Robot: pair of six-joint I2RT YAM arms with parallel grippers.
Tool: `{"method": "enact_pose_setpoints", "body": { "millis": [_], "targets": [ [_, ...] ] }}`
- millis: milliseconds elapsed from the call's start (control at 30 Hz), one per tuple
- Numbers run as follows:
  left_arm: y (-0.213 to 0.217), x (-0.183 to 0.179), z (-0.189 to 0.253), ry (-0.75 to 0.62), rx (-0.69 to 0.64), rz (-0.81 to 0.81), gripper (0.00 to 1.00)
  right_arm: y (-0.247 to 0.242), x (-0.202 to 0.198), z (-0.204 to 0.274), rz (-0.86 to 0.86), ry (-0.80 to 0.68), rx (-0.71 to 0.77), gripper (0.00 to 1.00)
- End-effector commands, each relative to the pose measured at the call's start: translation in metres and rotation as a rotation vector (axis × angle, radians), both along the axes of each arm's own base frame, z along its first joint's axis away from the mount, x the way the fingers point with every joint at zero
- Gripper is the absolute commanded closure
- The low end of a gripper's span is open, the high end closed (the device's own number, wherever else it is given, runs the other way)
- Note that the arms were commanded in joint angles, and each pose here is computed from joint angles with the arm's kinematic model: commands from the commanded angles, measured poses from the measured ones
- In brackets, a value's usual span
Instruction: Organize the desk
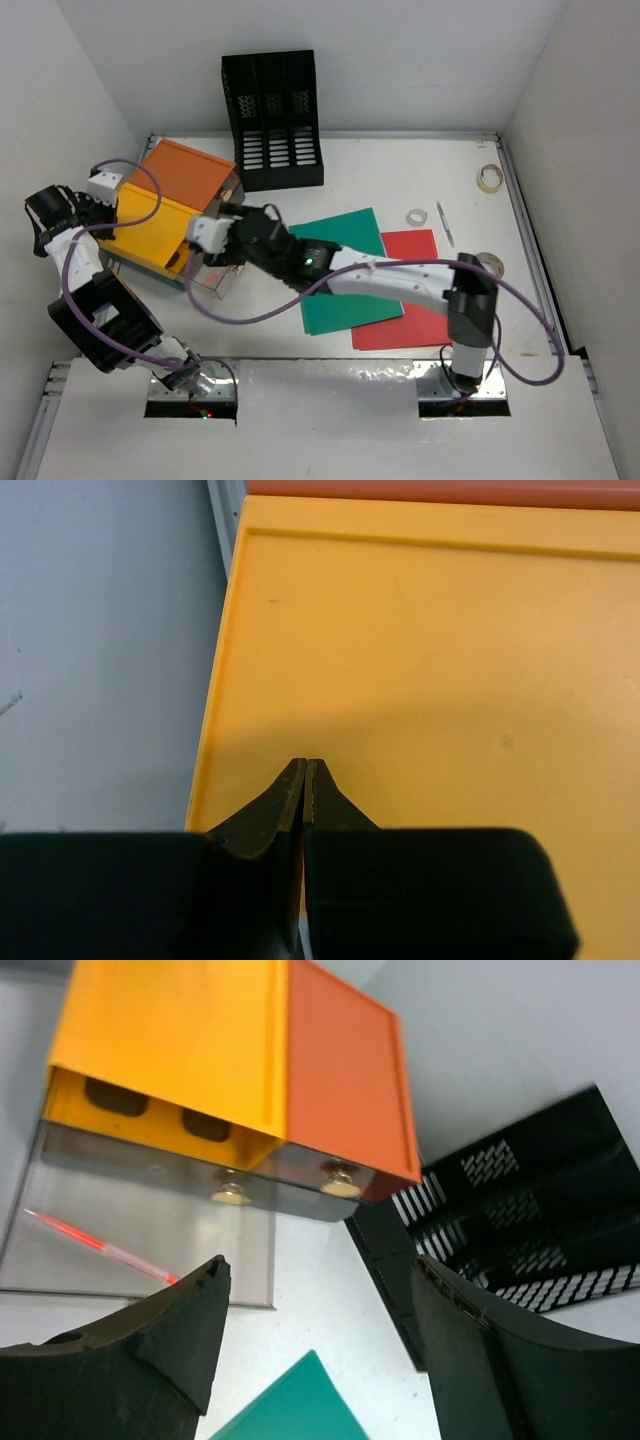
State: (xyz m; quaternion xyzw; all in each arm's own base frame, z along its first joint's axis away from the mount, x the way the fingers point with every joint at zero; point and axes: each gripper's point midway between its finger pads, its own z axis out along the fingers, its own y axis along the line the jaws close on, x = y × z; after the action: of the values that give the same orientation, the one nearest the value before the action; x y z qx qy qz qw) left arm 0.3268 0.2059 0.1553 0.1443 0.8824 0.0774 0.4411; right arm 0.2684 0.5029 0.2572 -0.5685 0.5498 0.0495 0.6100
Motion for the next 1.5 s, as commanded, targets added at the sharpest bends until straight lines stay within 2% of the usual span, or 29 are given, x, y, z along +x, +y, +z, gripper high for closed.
{"method": "enact_pose_setpoints", "body": {
  "millis": [0, 67, 167, 200, 267, 300, 333, 500, 600, 633, 733, 967, 1233, 1333, 1367, 1467],
  "targets": [
    [-0.011, -0.011, -0.032, 0.074, -0.081, -0.004, 1.00, -0.032, 0.011, 0.029, -0.047, 0.127, 0.201, 0.29],
    [-0.011, -0.008, -0.030, 0.062, -0.078, -0.004, 1.00, -0.052, 0.018, 0.030, -0.075, 0.173, 0.227, 0.26],
    [-0.010, -0.006, -0.030, 0.050, -0.082, 0.001, 1.00, -0.109, 0.049, 0.032, -0.182, 0.312, 0.305, 0.22],
    [-0.010, -0.006, -0.031, 0.047, -0.090, 0.006, 1.00, -0.146, 0.078, 0.030, -0.286, 0.367, 0.357, 0.22],
    [-0.011, -0.005, -0.030, 0.041, -0.096, 0.012, 1.00, -0.197, 0.097, 0.026, -0.414, 0.441, 0.426, 0.20],
    [-0.011, -0.004, -0.029, 0.039, -0.098, 0.015, 1.00, -0.240, 0.120, 0.018, -0.525, 0.455, 0.452, 0.18],
    [-0.011, -0.004, -0.029, 0.039, -0.102, 0.018, 1.00, -0.264, 0.127, 0.022, -0.564, 0.468, 0.480, 0.13],
    [-0.012, -0.003, -0.028, 0.029, -0.119, 0.031, 1.00, -0.376, 0.164, -0.015, -0.780, 0.593, 0.540, 0.10],
    [-0.012, -0.003, -0.028, 0.025, -0.109, 0.032, 1.00, -0.428, 0.178, -0.057, -0.945, 0.684, 0.516, 0.18],
    [-0.011, -0.003, -0.028, 0.025, -0.105, 0.033, 1.00, -0.440, 0.181, -0.079, -0.990, 0.731, 0.494, 0.28],
    [-0.009, -0.004, -0.028, 0.028, -0.094, 0.033, 1.00, -0.485, 0.185, -0.124, -1.137, 0.776, 0.439, 0.39],
    [-0.009, -0.005, -0.034, 0.034, -0.089, 0.032, 1.00, -0.527, 0.184, -0.202, -1.280, 0.930, 0.335, 0.37],
    [-0.010, -0.004, -0.041, 0.044, -0.105, 0.022, 1.00, -0.550, 0.171, -0.255, -1.371, 1.008, 0.202, 0.40],
    [-0.010, -0.003, -0.041, 0.043, -0.109, 0.021, 1.00, -0.549, 0.167, -0.264, -1.370, 1.018, 0.196, 0.46],
    [-0.010, -0.003, -0.041, 0.045, -0.110, 0.021, 1.00, -0.549, 0.165, -0.267, -1.370, 1.025, 0.192, 0.55],
    [-0.009, -0.002, -0.038, 0.039, -0.105, 0.022, 1.00, -0.551, 0.161, -0.271, -1.379, 1.032, 0.182, 0.71]
  ]
}}
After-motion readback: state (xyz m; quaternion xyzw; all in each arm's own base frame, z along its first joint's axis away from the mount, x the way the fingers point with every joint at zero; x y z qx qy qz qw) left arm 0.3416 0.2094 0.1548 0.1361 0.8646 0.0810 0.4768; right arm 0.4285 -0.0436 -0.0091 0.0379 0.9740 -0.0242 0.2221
